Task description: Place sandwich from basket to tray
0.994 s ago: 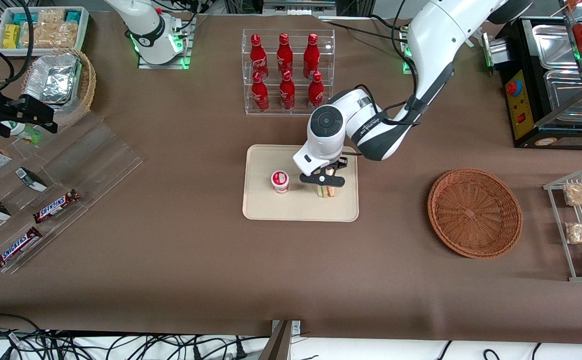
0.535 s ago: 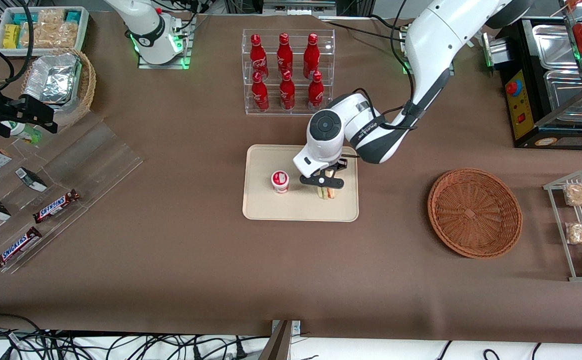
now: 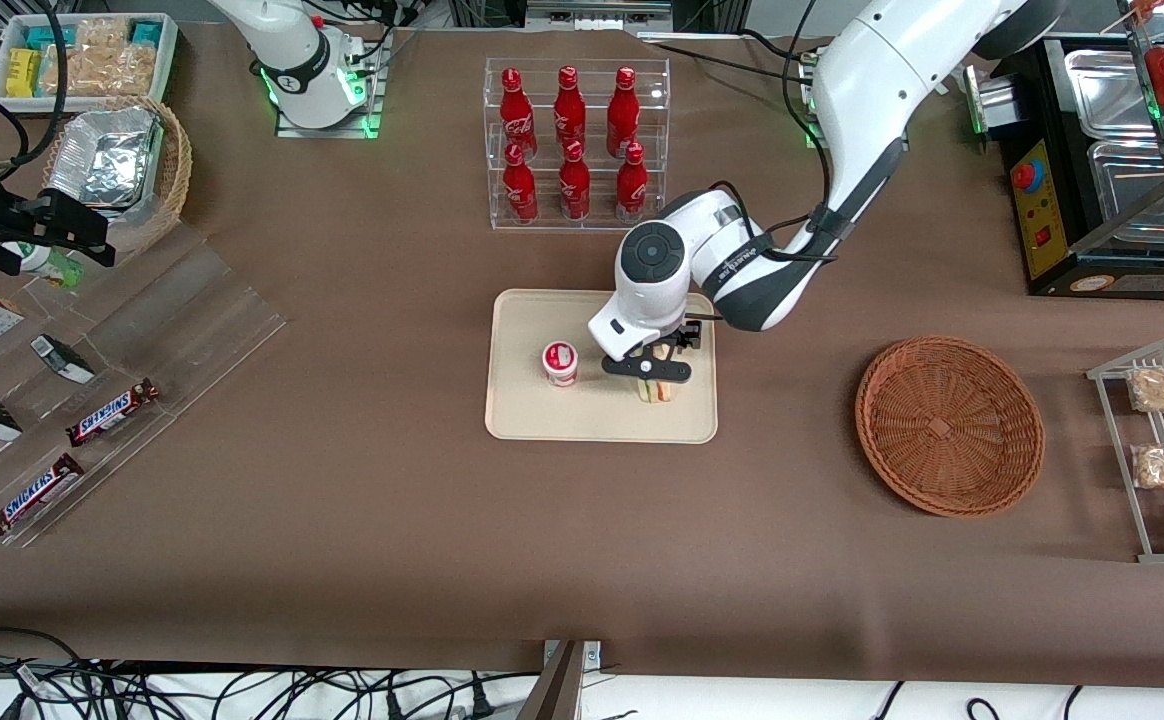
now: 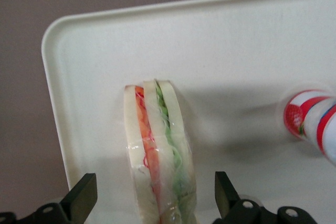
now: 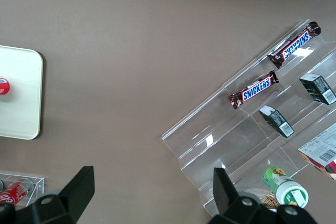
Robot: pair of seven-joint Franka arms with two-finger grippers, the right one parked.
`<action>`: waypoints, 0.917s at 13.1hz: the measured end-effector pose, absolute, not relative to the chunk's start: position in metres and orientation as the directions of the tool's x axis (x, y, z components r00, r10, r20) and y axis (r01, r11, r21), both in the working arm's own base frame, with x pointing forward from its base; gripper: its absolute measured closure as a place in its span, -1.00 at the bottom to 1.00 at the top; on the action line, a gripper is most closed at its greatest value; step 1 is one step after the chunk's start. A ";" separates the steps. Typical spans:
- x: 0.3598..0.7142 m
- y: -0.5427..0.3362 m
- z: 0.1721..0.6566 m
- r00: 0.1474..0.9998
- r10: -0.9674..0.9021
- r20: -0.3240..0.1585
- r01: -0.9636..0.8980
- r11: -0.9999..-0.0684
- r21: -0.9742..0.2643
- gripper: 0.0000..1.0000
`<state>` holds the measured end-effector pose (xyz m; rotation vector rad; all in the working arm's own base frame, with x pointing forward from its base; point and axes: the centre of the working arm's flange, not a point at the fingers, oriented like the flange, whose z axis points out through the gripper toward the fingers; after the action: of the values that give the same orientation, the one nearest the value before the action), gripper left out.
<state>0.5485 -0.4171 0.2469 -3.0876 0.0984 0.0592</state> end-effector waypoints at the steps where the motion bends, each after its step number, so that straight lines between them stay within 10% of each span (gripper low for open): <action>1: 0.561 -0.410 0.263 1.000 -0.014 -0.021 -0.014 -0.999 -0.031 -1.00; 8: 0.619 -0.289 0.421 0.959 0.262 0.103 0.268 -0.962 -0.050 -1.00; 12: 0.628 -0.238 0.453 0.934 0.344 0.093 0.349 -0.936 -0.042 -1.00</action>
<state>0.6282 -0.2377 0.4534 -3.0325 -0.5436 -0.1295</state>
